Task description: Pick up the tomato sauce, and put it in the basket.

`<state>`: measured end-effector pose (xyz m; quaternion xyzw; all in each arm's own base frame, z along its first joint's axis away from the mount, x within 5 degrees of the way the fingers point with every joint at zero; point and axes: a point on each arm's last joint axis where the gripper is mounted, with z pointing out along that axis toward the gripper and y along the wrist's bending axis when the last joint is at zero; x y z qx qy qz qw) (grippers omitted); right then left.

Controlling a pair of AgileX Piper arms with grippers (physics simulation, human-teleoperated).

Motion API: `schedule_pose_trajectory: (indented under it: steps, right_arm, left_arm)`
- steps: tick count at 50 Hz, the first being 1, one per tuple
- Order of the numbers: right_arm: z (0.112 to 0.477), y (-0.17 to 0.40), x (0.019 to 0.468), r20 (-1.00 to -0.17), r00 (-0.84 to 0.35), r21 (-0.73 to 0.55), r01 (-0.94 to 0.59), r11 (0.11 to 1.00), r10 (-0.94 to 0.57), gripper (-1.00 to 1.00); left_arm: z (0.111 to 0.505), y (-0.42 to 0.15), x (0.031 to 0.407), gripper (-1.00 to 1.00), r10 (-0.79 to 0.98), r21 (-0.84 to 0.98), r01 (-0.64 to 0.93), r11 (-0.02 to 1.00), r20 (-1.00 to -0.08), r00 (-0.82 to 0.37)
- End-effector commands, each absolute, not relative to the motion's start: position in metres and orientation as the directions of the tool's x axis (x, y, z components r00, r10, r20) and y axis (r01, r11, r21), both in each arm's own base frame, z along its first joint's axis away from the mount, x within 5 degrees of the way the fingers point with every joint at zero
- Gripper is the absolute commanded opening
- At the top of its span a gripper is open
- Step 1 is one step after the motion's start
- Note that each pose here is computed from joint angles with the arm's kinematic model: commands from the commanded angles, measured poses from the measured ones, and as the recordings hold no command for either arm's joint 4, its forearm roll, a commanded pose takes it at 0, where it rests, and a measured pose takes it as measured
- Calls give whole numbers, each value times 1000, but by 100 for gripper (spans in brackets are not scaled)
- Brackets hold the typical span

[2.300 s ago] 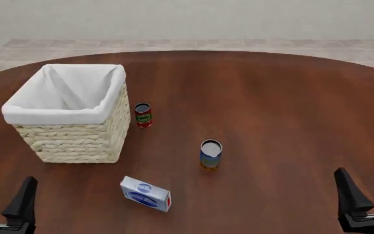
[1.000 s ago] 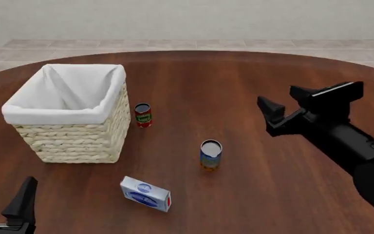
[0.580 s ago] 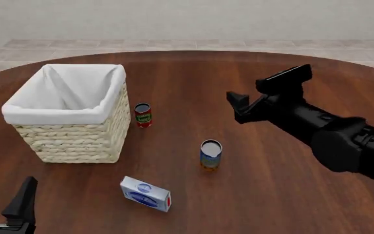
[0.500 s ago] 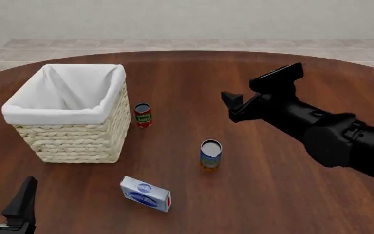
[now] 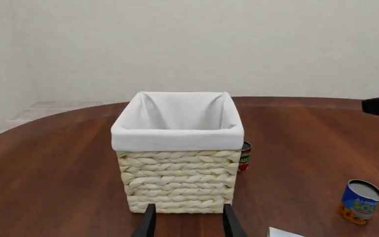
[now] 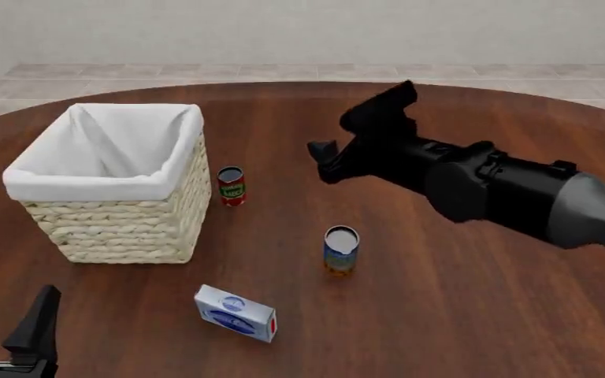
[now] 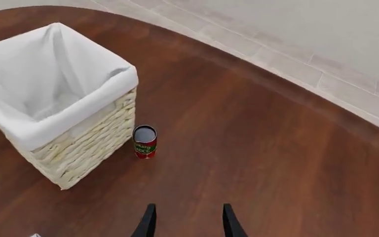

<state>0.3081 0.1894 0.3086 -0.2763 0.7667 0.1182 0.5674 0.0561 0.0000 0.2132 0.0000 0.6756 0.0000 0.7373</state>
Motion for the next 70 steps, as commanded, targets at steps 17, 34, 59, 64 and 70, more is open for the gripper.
schedule_pose_trajectory:
  steps: [17,34,59,64,70]
  right_arm:
    - [293,258,353,-892,-220,-173,-643,746,-396,100]
    - [280,277,369,-869,-232,-186,-664,724,-436,100]
    - [255,297,393,-852,-253,-186,-672,717,-459,100]
    - [251,300,397,-851,-257,-183,-672,718,-458,100]
    - [247,302,403,-851,-262,-180,-669,721,-455,100]
  left_arm:
    - [213,0,56,100,0,0,0,1000,-996,87]
    - [213,0,56,100,0,0,0,1000,-996,87]
    - [213,0,56,100,0,0,0,1000,-996,87]
    - [213,0,56,100,0,0,0,1000,-996,87]
    - [213,0,56,100,0,0,0,1000,-996,87]
